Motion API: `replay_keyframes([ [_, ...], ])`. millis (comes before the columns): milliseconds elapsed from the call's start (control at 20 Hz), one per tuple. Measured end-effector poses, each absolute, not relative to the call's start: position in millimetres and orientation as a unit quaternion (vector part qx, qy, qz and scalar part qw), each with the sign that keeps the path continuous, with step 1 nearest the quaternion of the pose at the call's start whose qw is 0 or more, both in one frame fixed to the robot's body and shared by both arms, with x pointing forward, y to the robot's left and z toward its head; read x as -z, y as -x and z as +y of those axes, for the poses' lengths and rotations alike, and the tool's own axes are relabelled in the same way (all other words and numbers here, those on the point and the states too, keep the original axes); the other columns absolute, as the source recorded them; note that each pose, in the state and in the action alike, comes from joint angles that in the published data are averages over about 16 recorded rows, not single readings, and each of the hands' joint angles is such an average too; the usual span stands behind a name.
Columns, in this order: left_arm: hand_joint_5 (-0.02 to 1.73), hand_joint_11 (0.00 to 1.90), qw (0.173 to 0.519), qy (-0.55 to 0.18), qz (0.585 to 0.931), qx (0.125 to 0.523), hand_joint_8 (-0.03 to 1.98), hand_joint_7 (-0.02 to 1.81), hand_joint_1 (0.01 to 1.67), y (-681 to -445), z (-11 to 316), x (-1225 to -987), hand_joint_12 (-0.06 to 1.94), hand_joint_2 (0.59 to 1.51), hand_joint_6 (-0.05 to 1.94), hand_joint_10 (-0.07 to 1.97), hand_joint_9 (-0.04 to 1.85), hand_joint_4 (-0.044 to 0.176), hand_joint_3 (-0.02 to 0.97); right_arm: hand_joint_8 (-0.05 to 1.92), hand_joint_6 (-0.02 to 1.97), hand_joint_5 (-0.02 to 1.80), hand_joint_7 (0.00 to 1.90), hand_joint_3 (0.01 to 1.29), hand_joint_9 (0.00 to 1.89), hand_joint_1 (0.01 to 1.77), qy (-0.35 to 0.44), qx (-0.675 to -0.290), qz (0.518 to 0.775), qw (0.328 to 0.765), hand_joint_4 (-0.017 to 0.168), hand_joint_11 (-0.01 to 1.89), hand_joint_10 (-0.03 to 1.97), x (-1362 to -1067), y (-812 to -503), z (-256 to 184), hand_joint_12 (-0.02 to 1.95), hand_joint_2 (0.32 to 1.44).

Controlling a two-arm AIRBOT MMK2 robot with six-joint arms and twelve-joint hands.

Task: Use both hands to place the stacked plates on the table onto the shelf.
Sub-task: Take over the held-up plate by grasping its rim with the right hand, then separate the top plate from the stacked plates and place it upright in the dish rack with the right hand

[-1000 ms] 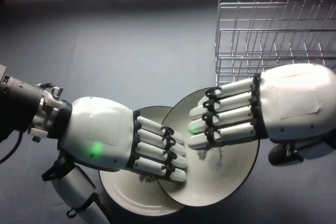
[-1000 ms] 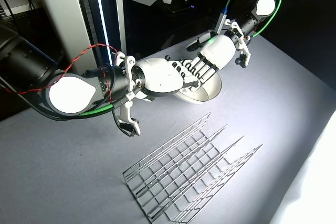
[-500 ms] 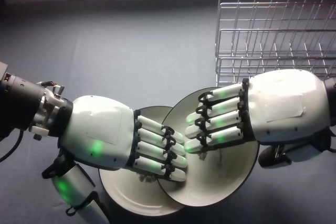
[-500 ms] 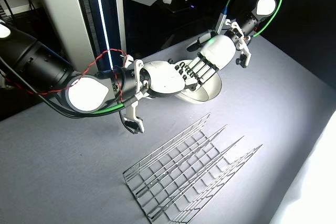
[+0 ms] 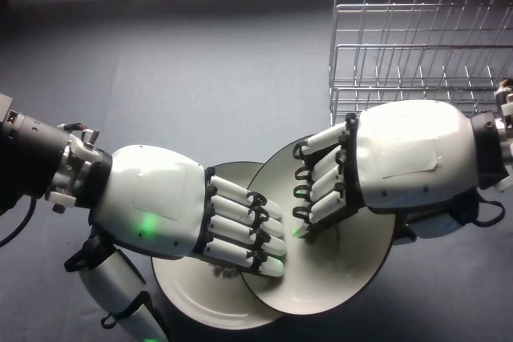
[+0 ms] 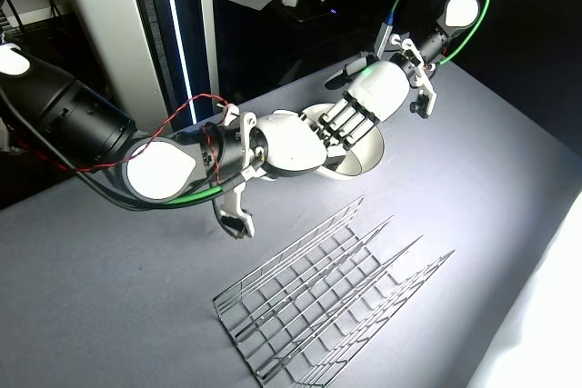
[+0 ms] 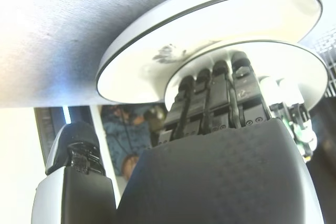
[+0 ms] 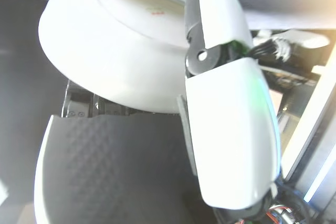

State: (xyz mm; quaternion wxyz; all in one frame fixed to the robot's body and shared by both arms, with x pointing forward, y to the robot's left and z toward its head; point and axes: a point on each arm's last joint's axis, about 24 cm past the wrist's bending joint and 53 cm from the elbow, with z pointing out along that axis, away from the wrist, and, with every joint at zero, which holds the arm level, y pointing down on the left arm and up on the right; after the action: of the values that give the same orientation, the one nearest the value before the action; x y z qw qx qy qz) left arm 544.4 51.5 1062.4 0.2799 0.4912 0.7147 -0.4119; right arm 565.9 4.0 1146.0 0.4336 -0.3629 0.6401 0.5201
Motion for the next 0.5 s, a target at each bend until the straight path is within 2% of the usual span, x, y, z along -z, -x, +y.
replay_keyframes([
  [350, 0.0, 0.01, 0.283, -0.485, 0.717, 0.413, -0.02, -0.01, 0.02, -547, 53, -1065, -0.01, 1.115, -0.01, 0.0, 0.01, -0.004, 0.012, 0.37, 0.43, 0.8, 0.84, 0.01, 0.97, 1.21, 0.364, -0.532, 0.626, 0.438, 0.005, 0.68, 0.02, -1157, -564, 11, 1.13, 1.01],
  [500, 0.0, 0.01, 0.29, -0.478, 0.72, 0.412, -0.02, 0.0, 0.02, -551, 57, -1071, -0.01, 1.112, -0.01, 0.0, 0.01, -0.002, 0.013, 0.5, 0.58, 0.84, 0.89, 0.01, 1.02, 1.21, 0.366, -0.534, 0.62, 0.442, 0.006, 0.78, 0.13, -1164, -564, 11, 1.12, 0.99],
])
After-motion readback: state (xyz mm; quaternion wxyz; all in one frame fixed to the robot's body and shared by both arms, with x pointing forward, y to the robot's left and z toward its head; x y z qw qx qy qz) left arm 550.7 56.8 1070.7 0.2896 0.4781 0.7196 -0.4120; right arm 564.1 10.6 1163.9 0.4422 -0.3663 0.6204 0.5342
